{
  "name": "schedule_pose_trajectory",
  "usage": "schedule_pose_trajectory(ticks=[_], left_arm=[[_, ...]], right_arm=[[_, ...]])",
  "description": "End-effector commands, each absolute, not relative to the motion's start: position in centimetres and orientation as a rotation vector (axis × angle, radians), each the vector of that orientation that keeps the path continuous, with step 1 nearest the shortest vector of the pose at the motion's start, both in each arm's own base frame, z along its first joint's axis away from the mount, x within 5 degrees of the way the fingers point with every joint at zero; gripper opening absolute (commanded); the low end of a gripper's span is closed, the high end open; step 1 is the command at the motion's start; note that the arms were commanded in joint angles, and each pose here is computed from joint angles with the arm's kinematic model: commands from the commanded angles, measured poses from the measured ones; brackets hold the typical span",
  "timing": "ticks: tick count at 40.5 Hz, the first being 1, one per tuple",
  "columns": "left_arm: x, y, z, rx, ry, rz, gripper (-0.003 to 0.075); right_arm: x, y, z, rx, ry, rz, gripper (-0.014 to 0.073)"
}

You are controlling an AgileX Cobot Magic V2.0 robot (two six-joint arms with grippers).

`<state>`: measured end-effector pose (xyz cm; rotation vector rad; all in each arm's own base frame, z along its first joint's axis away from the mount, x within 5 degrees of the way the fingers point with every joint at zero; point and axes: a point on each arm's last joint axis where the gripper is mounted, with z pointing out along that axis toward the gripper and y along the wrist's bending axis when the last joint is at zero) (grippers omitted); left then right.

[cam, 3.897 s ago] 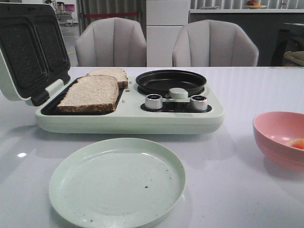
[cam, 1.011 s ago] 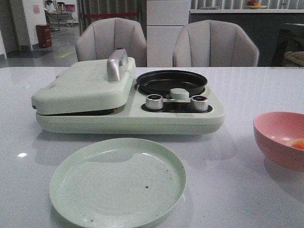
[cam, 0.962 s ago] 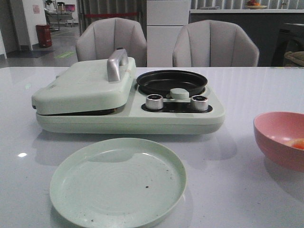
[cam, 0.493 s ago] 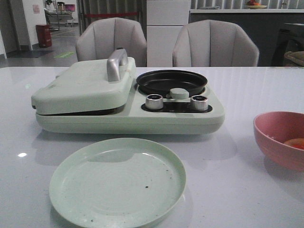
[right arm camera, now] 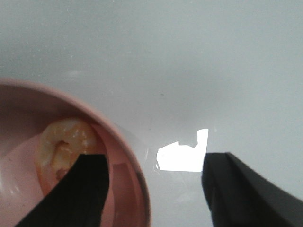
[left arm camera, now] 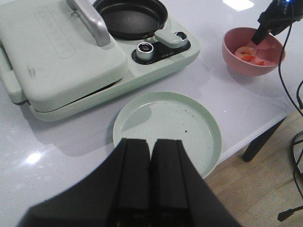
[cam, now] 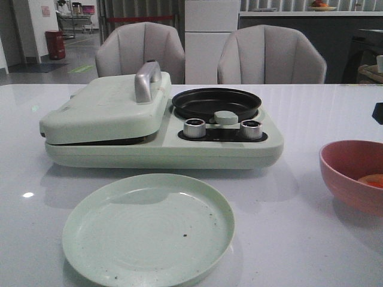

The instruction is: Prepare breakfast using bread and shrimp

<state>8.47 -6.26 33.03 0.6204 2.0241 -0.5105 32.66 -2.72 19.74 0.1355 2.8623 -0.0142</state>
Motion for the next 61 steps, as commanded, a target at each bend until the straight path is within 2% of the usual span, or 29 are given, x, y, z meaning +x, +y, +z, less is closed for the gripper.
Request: schedule_pose_trajectory(ticks=[1, 5, 8, 14, 22, 27, 35, 38, 47, 53, 61], left_arm=[[8.7, -6.4, 34.4, 0.564, 1.942, -0.537, 0.0098], [8.7, -6.4, 34.4, 0.564, 1.942, -0.537, 0.0098], [8.7, -6.4, 34.4, 0.564, 1.942, -0.537, 0.0098], [8.7, -6.4, 34.4, 0.564, 1.942, -0.537, 0.0098], [8.7, -6.4, 34.4, 0.564, 1.942, -0.537, 0.0098], [8.7, -6.4, 34.4, 0.564, 1.942, -0.537, 0.0098], [8.7, -6.4, 34.4, 0.564, 1.942, -0.537, 0.0098], [8.7, -6.4, 34.4, 0.564, 1.942, -0.537, 0.0098], [8.7, -6.4, 34.4, 0.564, 1.942, -0.537, 0.0098], [8.7, -6.4, 34.4, 0.564, 1.942, -0.537, 0.0098], [8.7, -6.4, 34.4, 0.564, 1.942, -0.537, 0.0098]], right_arm=[[33.1, -3.0, 21.9, 0.100, 2.774, -0.040, 0.0404], [33.0, -3.0, 21.9, 0.098, 2.781, -0.040, 0.0260], [33.0, -3.0, 21.8, 0.098, 2.791, -0.040, 0.0196], [32.7, -3.0, 21.7, 0.081, 2.823, -0.041, 0.0139], [32.3, -2.8, 22.3, 0.059, 2.825, -0.043, 0.0007], [32.2, -2.0, 24.6, 0.019, 2.731, -0.047, 0.0008], [33.1, 1.2, 31.5, -0.168, 2.532, -0.113, 0.0018], [33.8, 3.2, 34.1, -0.258, 2.468, -0.194, 0.0018], [36.2, 8.8, 39.2, -0.324, 2.248, -0.548, 0.0018], [37.5, 13.0, 40.9, -0.382, 2.085, -0.700, 0.0018], [39.1, 17.5, 41.3, -0.419, 1.898, -0.821, 0.0018]])
